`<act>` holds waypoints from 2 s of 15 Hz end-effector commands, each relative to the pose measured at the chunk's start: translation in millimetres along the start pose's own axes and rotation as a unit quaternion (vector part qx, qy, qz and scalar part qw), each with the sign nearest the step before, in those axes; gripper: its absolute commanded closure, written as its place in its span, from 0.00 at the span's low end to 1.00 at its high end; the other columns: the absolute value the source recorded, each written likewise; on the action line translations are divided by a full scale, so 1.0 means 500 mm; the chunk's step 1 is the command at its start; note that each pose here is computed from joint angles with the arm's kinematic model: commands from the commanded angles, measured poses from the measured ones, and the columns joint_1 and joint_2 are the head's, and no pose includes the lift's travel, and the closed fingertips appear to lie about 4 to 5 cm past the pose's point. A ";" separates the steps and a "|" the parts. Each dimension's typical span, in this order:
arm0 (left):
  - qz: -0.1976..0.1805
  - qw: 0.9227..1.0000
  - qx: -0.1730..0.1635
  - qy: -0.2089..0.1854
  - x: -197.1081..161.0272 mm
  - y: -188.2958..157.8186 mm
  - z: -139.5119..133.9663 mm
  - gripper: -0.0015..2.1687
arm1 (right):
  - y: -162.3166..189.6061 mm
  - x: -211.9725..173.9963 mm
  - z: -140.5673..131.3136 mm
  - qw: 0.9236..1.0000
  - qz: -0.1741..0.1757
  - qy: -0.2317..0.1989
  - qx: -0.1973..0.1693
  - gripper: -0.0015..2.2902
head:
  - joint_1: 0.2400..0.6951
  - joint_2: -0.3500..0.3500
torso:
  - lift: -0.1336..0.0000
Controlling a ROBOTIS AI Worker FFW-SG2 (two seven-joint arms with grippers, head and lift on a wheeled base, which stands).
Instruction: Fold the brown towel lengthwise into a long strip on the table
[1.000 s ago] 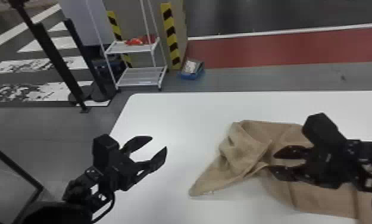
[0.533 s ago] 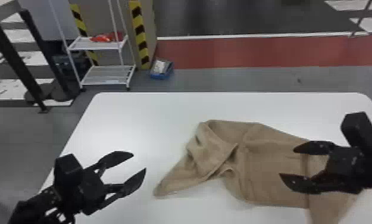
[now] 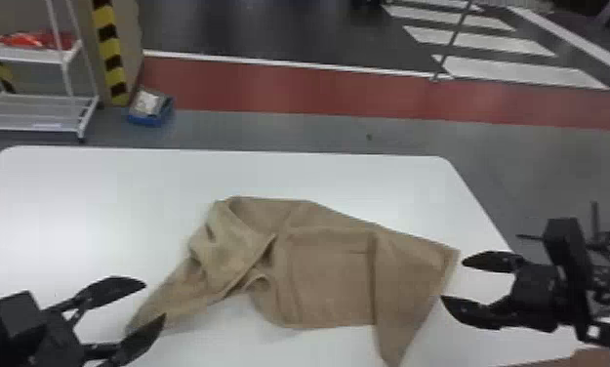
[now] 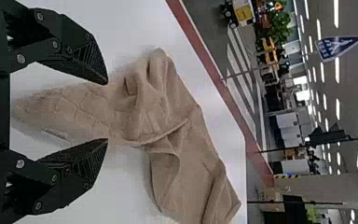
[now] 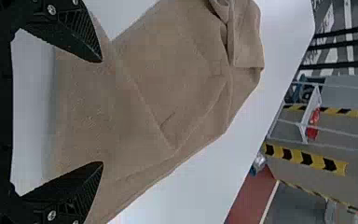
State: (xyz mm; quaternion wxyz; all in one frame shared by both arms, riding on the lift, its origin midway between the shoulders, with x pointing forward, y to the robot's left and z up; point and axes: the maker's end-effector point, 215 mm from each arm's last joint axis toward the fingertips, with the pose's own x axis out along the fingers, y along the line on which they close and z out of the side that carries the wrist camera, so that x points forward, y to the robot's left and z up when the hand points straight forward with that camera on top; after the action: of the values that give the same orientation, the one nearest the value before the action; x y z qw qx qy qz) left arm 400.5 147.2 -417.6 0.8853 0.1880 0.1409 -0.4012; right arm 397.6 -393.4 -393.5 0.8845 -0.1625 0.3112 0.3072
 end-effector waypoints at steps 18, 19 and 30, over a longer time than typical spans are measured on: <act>0.034 0.989 -0.015 0.142 0.100 0.025 -0.126 0.84 | -0.093 -0.129 -0.037 0.995 -0.073 -0.049 0.048 0.05 | 1.00 0.00 | 0.30; 0.031 0.991 -0.029 0.128 0.080 0.032 -0.097 0.84 | -0.092 -0.126 -0.040 0.995 -0.072 -0.048 0.049 0.05 | 1.00 0.00 | 0.30; 0.042 0.892 -0.444 0.073 -0.016 0.200 -0.061 0.81 | -0.057 -0.078 -0.041 0.998 -0.043 -0.030 0.027 0.05 | 1.00 0.03 | 0.30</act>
State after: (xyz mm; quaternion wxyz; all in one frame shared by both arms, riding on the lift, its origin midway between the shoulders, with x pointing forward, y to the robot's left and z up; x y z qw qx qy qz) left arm 464.1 214.7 -405.9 0.8844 -0.1677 0.3494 -0.2602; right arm 382.1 -445.4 -378.1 0.9128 -0.1368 0.2826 0.2612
